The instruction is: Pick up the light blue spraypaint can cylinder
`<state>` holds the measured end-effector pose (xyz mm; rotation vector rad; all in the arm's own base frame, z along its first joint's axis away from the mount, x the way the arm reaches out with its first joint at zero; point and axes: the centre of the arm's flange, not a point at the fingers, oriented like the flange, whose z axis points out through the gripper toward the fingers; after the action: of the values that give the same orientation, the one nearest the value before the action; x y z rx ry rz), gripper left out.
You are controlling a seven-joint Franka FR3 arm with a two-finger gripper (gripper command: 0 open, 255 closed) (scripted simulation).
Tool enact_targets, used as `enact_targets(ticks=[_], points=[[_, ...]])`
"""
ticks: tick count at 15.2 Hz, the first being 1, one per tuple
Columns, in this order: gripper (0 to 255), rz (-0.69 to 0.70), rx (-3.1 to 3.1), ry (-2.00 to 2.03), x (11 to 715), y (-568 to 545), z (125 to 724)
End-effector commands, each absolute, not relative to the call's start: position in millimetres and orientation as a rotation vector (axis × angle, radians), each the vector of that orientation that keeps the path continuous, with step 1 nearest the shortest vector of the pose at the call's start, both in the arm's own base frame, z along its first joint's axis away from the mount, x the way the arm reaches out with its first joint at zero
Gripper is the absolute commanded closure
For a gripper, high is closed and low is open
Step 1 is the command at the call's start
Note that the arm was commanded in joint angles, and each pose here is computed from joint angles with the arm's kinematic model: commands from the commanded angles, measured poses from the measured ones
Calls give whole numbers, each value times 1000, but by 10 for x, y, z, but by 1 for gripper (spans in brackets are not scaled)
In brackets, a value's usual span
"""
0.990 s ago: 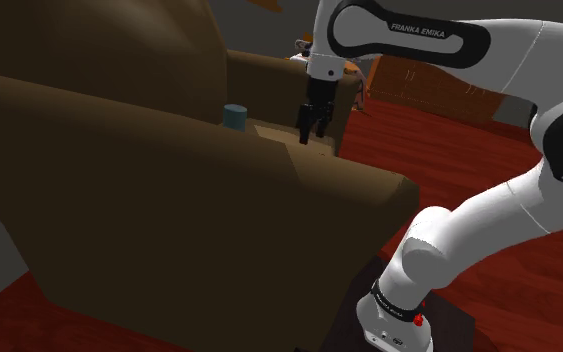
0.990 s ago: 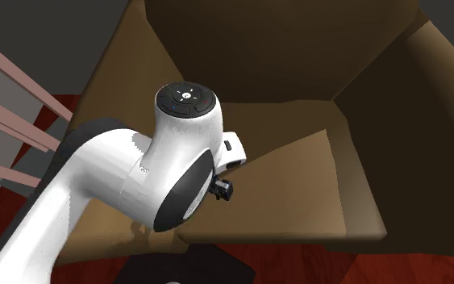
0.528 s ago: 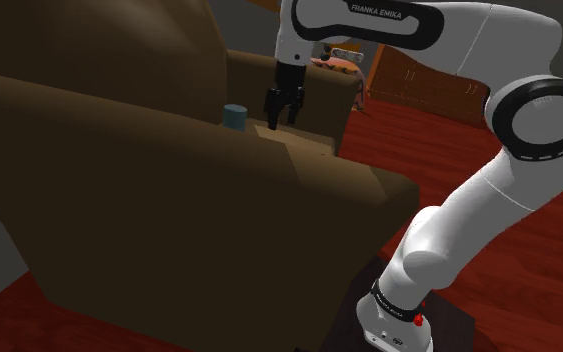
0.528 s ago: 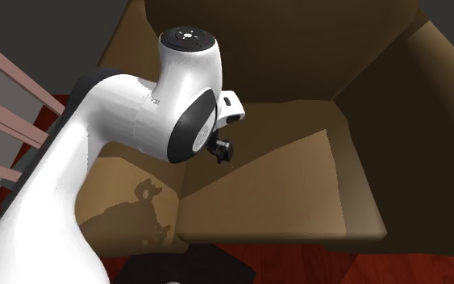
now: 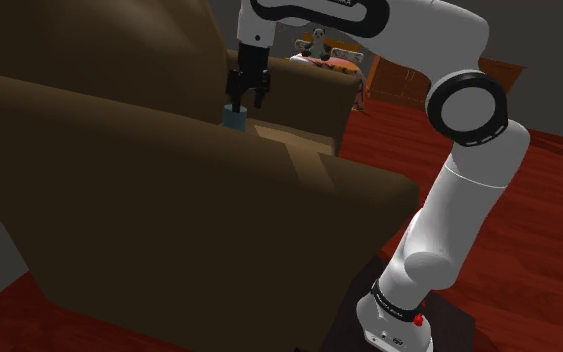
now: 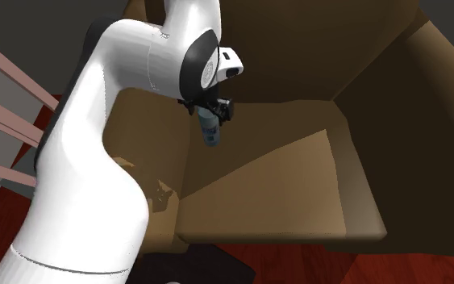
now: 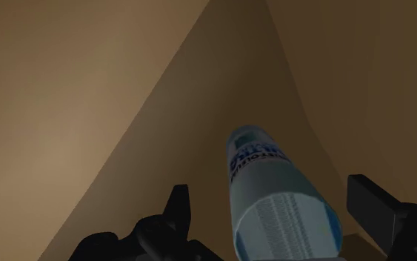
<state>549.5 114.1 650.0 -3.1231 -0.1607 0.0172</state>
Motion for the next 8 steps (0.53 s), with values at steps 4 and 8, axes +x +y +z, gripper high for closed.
enact_targets(ticks=[4, 8], points=[[0, -5, -3120, -177, 5793, 1291, 6476], [0, -5, -3120, -177, 5793, 1291, 6265]])
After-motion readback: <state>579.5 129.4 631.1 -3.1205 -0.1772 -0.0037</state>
